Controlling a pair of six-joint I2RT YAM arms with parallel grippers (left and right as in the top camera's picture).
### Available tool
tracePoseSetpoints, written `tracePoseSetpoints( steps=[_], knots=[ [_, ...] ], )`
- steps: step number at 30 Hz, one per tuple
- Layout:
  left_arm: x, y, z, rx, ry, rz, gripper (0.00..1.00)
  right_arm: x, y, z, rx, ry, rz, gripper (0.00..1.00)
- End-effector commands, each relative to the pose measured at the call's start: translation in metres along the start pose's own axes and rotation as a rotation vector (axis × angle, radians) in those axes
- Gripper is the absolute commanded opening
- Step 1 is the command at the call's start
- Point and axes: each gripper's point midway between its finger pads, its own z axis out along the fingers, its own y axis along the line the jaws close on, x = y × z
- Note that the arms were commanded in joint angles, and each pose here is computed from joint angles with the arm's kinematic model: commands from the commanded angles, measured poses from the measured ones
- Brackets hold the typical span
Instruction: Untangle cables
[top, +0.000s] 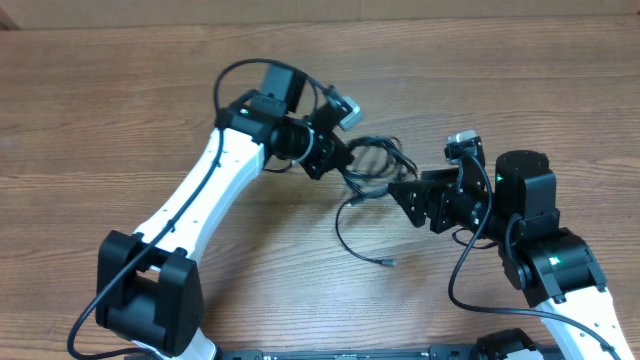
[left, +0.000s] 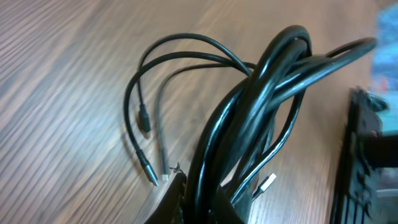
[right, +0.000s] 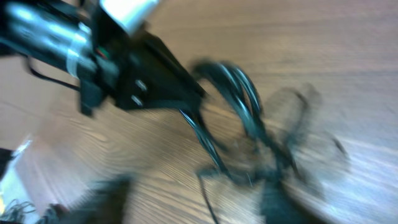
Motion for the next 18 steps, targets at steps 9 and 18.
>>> tracePoseSetpoints(
  steps=[9, 18],
  knots=[
    [-0.030, 0.010, -0.064, -0.123, -0.152, -0.100, 0.04, -0.003, -0.012, -0.008, 0.093, -0.011, 0.064, 1.00],
    [-0.054, -0.020, -0.106, -0.144, -0.280, -0.082, 0.04, -0.002, -0.002, -0.007, 0.040, -0.001, 0.107, 1.00]
  ],
)
